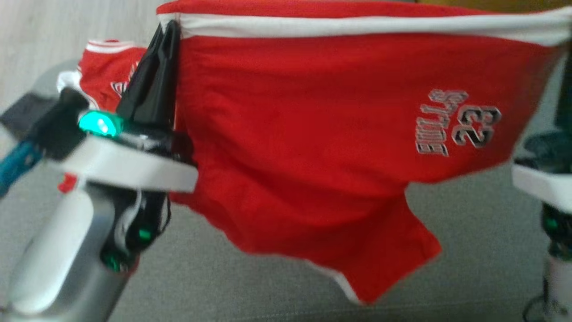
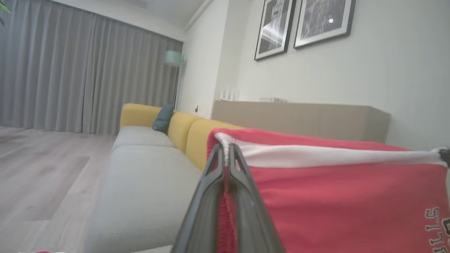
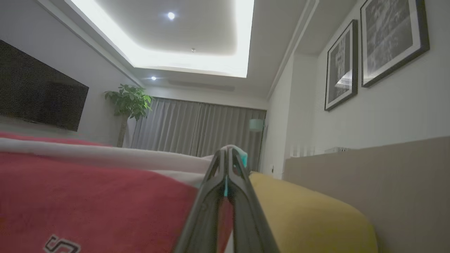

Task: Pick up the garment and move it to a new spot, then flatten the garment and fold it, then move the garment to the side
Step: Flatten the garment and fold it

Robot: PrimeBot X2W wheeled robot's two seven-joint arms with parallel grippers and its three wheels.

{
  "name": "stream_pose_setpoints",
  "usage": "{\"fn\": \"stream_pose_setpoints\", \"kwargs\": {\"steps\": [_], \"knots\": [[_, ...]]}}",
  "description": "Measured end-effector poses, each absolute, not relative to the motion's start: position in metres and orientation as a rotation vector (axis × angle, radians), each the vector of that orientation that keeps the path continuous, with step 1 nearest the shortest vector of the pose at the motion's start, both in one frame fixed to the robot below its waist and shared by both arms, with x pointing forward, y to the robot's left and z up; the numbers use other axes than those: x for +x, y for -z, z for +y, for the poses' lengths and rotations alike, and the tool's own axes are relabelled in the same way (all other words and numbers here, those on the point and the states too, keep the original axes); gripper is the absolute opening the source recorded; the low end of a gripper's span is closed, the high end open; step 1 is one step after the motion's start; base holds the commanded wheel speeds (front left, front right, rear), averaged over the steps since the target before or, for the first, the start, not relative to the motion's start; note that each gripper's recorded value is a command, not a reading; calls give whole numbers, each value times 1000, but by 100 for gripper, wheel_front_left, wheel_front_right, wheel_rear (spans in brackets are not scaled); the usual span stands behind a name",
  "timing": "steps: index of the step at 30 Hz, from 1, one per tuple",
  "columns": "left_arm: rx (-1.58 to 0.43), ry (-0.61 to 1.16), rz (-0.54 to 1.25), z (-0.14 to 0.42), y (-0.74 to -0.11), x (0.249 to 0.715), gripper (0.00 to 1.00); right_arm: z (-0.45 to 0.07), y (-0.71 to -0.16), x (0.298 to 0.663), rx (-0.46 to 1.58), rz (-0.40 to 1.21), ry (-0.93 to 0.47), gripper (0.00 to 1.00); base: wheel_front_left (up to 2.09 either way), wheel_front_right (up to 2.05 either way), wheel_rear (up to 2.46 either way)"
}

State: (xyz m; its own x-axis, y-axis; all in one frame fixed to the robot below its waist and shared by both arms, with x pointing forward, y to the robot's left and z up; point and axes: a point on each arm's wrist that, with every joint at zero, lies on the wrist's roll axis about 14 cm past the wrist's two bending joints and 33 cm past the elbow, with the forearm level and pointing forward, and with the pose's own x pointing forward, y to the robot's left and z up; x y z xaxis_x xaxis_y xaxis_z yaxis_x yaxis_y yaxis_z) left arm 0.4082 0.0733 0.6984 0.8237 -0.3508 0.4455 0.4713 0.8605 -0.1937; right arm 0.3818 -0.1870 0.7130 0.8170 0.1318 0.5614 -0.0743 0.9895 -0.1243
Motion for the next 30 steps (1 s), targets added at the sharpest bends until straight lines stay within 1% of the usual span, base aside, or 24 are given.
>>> {"fn": "stream_pose_setpoints", "kwargs": {"steps": [3, 4, 7, 12, 14, 16, 19, 21, 25, 27, 30], "knots": [[-271, 439, -339, 73, -676, 443, 0, -186, -699, 417, -78, -555, -120, 0, 0, 0, 0], [-271, 439, -339, 73, -676, 443, 0, -186, -699, 417, -78, -555, -120, 0, 0, 0, 0], [-243, 440, -327, 68, -673, 481, 0, -182, -705, 451, -71, -583, -134, 0, 0, 0, 0], [-210, 420, -442, 61, -706, 541, 0, -176, -743, 500, -112, -698, -125, 0, 0, 0, 0], [-216, 405, -476, 58, -715, 563, 0, -172, -752, 517, -139, -715, -123, 0, 0, 0, 0], [-232, 396, -460, 53, -707, 582, 0, -168, -743, 534, -155, -685, -130, 0, 0, 0, 0], [-259, 378, -365, 48, -662, 607, 0, -167, -689, 559, -142, -541, -138, 0, 0, 0, 0], [-268, 371, -271, 46, -619, 617, 0, -165, -646, 567, -131, -434, -151, 0, 0, 0, 0], [-296, 358, -79, 46, -531, 617, 0, -170, -577, 564, -71, -284, -146, 0, 0, 0, 0], [-336, 353, -33, 44, -507, 608, 0, -173, -560, 557, -34, -253, -135, 0, 0, 0, 0], [-393, 357, -36, 41, -503, 593, 0, -177, -560, 544, -8, -261, -122, 0, 0, 0, 0]]}}
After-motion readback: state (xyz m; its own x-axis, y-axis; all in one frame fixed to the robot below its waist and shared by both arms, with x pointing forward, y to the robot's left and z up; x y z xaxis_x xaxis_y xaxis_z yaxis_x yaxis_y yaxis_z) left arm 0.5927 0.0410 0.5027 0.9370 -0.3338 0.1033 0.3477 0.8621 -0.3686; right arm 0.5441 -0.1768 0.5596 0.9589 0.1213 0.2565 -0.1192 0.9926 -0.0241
